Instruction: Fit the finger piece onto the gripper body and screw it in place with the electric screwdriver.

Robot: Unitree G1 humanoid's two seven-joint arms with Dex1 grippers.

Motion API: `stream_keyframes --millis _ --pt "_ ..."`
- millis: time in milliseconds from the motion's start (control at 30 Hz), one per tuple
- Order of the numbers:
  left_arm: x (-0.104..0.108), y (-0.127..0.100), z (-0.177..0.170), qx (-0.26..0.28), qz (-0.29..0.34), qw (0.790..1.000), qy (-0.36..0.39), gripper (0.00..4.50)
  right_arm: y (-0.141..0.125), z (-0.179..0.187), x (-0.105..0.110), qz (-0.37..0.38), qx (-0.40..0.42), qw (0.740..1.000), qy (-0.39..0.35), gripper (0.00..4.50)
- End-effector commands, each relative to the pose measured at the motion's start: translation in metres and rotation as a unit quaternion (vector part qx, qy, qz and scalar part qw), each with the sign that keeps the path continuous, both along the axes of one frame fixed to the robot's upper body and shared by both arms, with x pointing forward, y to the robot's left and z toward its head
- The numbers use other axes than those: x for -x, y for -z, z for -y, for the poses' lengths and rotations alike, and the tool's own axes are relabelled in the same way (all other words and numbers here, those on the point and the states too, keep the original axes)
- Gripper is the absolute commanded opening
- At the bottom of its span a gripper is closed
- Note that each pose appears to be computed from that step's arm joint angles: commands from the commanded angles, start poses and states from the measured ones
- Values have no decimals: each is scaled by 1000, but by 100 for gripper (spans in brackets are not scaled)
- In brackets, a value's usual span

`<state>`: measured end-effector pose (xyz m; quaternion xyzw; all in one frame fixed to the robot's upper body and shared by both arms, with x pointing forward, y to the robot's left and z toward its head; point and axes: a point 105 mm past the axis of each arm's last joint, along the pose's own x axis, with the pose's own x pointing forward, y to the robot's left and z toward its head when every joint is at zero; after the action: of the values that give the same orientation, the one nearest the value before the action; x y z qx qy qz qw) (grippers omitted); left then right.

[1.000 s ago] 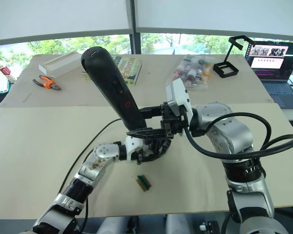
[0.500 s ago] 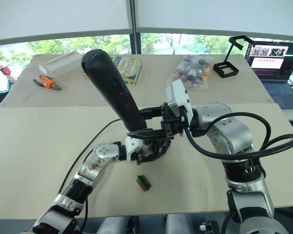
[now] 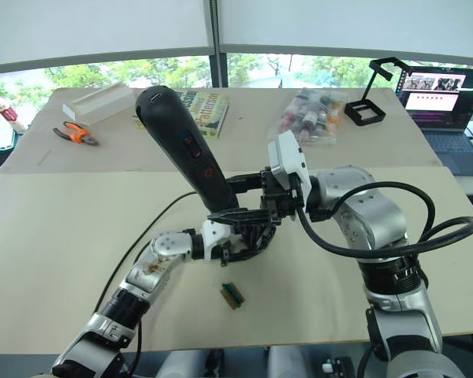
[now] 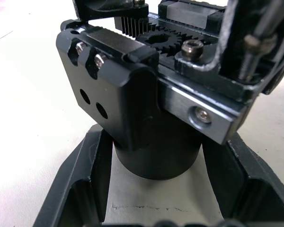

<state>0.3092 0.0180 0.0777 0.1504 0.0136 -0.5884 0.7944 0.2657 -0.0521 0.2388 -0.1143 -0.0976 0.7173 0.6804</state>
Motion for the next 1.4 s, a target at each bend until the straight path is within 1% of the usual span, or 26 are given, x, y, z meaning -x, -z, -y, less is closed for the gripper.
stream_keyframes --millis 33,467,633,867,1033,1400 --pt "4 -9 3 9 12 1000 10 227 -8 1 4 26 -16 1000 -7 190" --pt "3 -9 3 9 16 1000 11 227 17 16 -15 -21 -22 998 56 190" --pt "3 -10 4 8 19 1000 13 227 31 21 -18 -30 0 997 67 190" --pt "2 -12 4 5 24 1000 16 227 45 29 -29 -63 8 993 99 190" --pt "2 -12 4 5 25 1000 15 227 56 31 -28 -76 24 992 103 190" --pt "0 -14 5 6 26 1000 14 227 63 38 -36 -39 63 992 105 190"
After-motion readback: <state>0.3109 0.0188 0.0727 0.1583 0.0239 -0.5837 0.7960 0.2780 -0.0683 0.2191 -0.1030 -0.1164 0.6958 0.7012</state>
